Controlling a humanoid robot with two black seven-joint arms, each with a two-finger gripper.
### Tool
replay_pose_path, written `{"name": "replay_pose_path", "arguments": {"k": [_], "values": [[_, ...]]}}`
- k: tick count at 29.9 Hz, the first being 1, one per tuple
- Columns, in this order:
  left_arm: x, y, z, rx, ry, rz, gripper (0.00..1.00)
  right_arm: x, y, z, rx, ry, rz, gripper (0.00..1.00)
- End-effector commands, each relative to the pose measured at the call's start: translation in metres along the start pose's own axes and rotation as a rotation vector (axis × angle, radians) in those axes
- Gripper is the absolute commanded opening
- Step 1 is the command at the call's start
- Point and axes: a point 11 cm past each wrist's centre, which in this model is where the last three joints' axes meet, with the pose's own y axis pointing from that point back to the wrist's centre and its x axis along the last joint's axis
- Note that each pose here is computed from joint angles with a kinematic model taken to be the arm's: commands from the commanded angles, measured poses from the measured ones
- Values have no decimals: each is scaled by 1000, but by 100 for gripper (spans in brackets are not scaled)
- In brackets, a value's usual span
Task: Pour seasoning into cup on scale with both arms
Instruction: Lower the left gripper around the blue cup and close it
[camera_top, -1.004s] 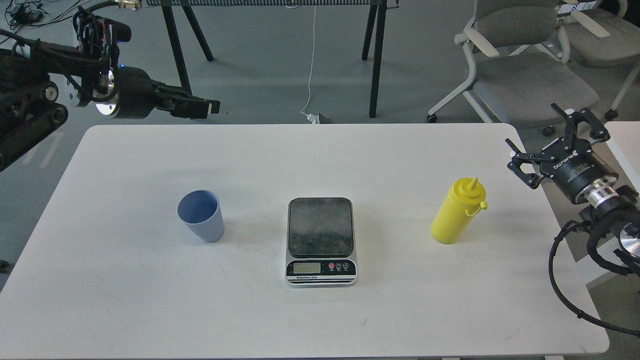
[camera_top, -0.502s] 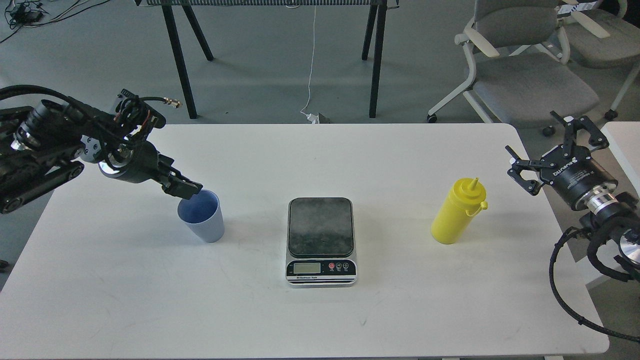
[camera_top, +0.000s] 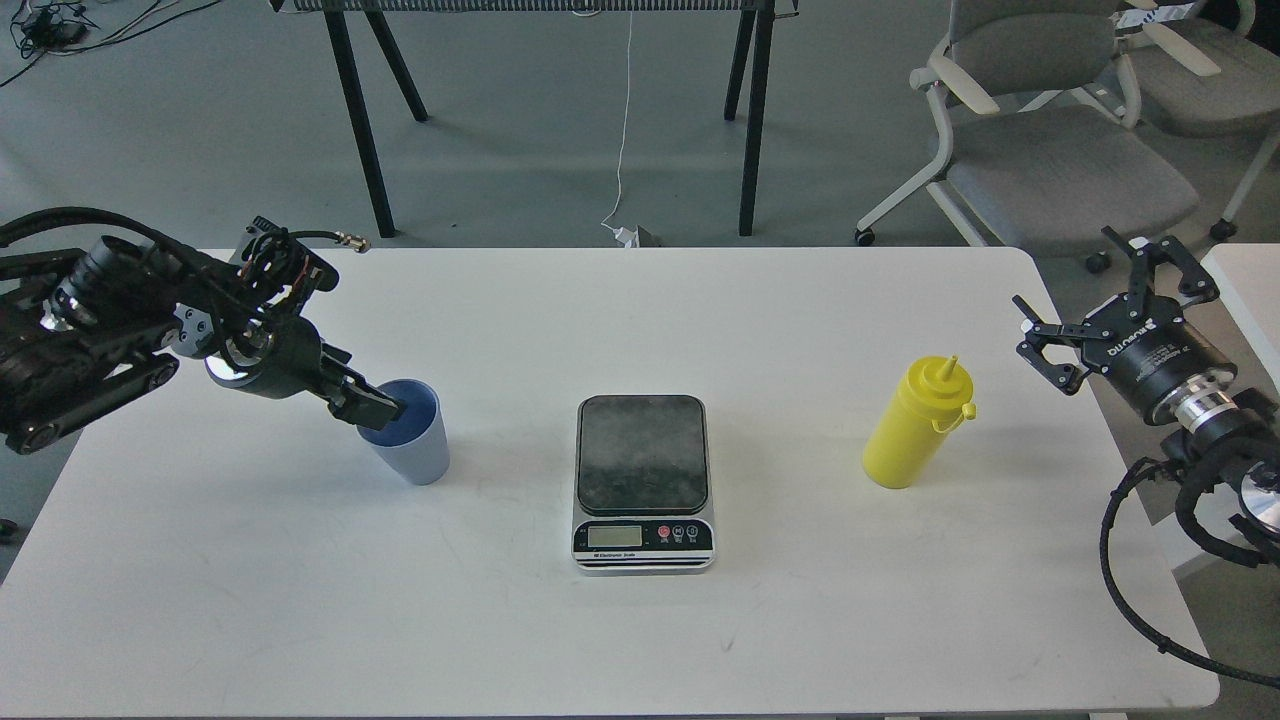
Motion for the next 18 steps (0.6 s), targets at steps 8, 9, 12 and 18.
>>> {"name": "replay_pose_path", "arguments": {"k": [8,9,12,18], "values": [[3,-15,8,-18,6,-6,97,2,2,2,-1,-3,6,99],[3,-16,8,-18,8,-7,96,2,2,2,-1,-3,6,99],[2,-17,6,-10,12,-10,95,2,2,2,-1,-3,6,99],[-9,-21,2,-1,30,-30,90,3,3,2,0,-4,7,99]]}}
